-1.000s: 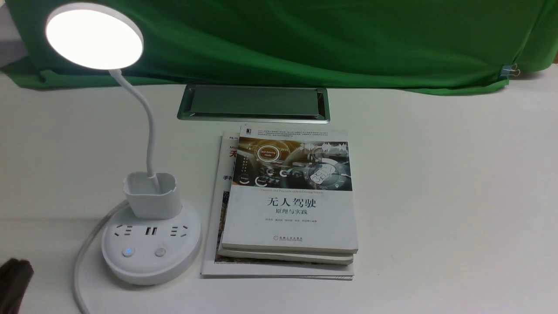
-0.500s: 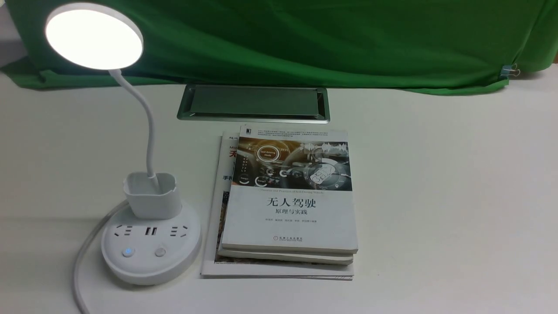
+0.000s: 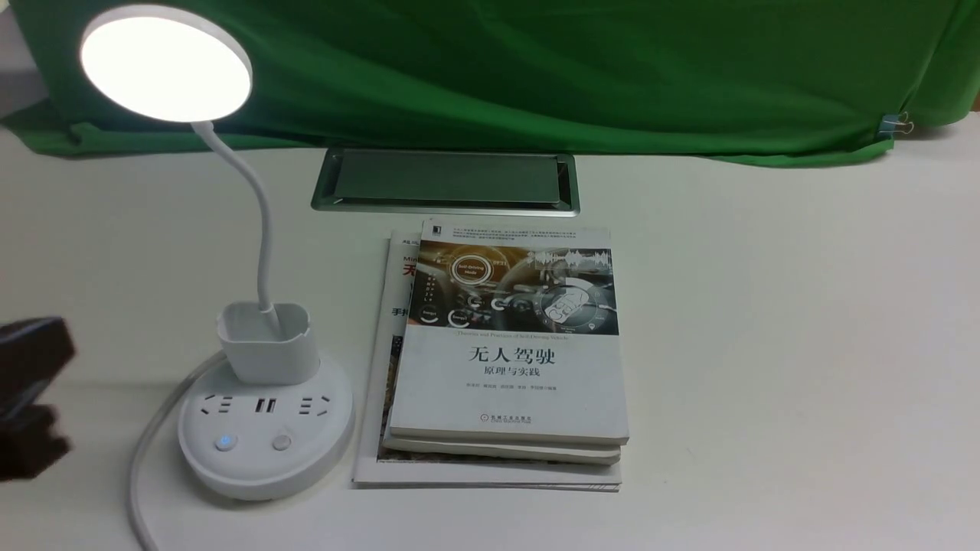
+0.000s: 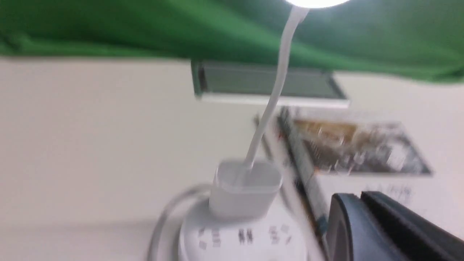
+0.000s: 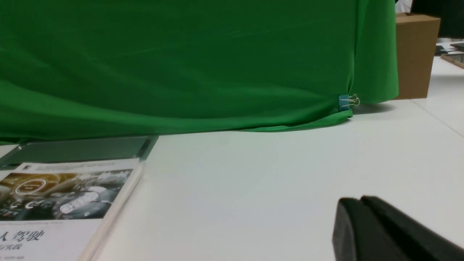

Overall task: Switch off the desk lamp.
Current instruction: Use the left arm to press the button switch on the lamp holder

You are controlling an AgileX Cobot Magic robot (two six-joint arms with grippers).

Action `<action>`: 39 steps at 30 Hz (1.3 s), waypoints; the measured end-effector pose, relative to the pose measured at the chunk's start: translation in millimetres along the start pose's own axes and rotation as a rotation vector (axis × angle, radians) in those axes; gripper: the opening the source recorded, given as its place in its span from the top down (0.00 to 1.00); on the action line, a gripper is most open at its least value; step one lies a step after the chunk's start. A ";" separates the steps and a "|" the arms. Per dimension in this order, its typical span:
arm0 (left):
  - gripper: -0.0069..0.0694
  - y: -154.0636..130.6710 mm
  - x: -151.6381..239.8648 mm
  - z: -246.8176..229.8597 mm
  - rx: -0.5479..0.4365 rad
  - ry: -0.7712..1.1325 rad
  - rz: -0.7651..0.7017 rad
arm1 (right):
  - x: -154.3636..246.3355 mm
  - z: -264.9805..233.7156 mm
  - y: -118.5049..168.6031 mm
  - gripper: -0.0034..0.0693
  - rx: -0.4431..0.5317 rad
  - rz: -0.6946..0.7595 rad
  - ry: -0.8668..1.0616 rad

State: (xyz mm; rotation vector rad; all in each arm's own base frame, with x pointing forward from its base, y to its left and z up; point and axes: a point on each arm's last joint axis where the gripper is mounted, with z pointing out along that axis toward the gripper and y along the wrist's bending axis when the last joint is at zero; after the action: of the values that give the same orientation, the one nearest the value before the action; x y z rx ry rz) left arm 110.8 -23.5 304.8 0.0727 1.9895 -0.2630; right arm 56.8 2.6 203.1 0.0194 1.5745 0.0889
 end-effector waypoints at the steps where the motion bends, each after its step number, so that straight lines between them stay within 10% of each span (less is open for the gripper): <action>1: 0.89 1.1 0.7 9.7 -0.005 0.045 -0.007 | 0.0 0.0 0.0 0.90 0.000 0.000 0.000; 12: 0.89 -20.3 -9.8 113.3 0.108 0.587 0.100 | 0.0 0.0 0.0 0.90 0.000 0.000 0.000; 18: 0.89 -32.2 17.5 143.0 0.012 0.787 0.226 | 0.0 0.0 0.0 0.90 0.000 0.000 0.000; 39: 0.89 -32.5 51.8 207.6 -0.022 0.913 0.273 | 0.0 0.0 0.0 0.90 0.000 0.000 0.000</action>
State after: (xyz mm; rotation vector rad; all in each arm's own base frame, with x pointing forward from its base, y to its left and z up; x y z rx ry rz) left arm 268.4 -103.8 180.1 0.5247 2.8438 -0.0155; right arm 56.8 2.6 203.1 0.0194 1.5746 0.0889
